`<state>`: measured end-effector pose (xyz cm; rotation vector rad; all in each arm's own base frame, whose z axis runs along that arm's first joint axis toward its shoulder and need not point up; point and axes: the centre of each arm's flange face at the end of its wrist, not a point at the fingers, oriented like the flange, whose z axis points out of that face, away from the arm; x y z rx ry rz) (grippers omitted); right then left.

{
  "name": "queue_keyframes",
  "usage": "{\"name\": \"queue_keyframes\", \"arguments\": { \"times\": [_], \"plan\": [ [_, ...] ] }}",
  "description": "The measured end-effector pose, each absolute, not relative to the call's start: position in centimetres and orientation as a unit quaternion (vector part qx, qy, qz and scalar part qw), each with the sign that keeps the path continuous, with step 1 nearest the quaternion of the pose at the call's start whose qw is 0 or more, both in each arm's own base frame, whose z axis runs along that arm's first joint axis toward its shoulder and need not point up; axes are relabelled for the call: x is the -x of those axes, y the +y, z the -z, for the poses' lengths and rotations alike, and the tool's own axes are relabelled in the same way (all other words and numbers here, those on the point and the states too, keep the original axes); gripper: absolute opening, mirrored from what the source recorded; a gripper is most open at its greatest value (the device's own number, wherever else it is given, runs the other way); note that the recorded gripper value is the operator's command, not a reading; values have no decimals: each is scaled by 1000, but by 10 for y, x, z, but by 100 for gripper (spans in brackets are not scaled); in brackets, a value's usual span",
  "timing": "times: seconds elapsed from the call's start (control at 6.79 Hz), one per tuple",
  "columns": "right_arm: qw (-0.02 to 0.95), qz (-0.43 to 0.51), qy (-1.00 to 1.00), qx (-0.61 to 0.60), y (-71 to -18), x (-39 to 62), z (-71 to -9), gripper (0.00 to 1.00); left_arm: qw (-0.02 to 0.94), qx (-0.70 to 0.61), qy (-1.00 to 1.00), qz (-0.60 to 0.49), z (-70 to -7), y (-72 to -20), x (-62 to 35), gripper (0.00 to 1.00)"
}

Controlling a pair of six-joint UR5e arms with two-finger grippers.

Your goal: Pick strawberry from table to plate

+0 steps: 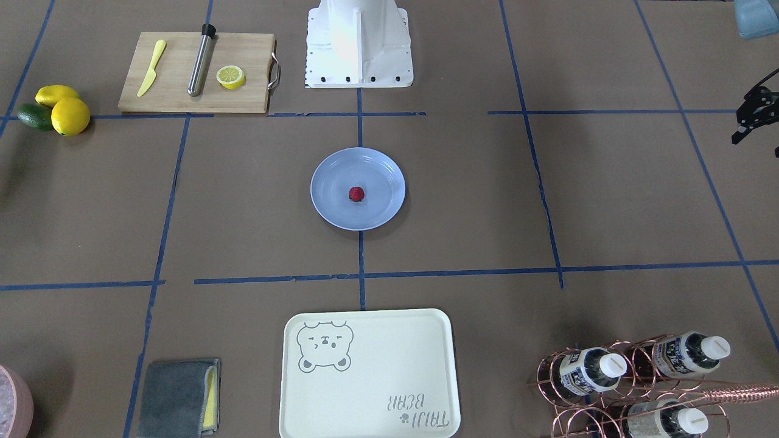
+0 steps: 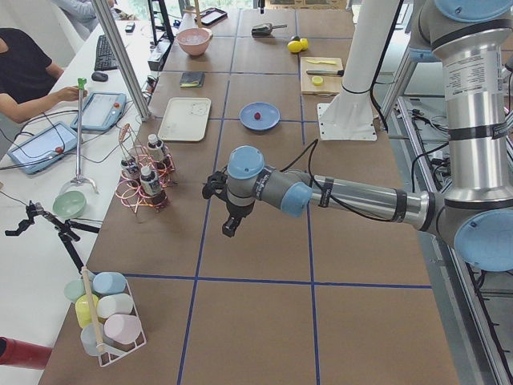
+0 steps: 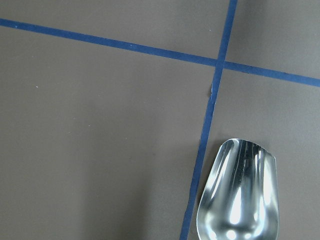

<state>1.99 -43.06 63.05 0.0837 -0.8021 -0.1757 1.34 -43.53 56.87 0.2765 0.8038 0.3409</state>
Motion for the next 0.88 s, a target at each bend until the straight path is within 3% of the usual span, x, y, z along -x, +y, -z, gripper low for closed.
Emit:
{"name": "queue_keyframes", "arguments": {
  "times": [0.88],
  "plan": [
    [909, 80, -407, -40, -421, -24, -632, 100, 913, -42, 406, -21, -607, -420, 8, 100]
  ]
}}
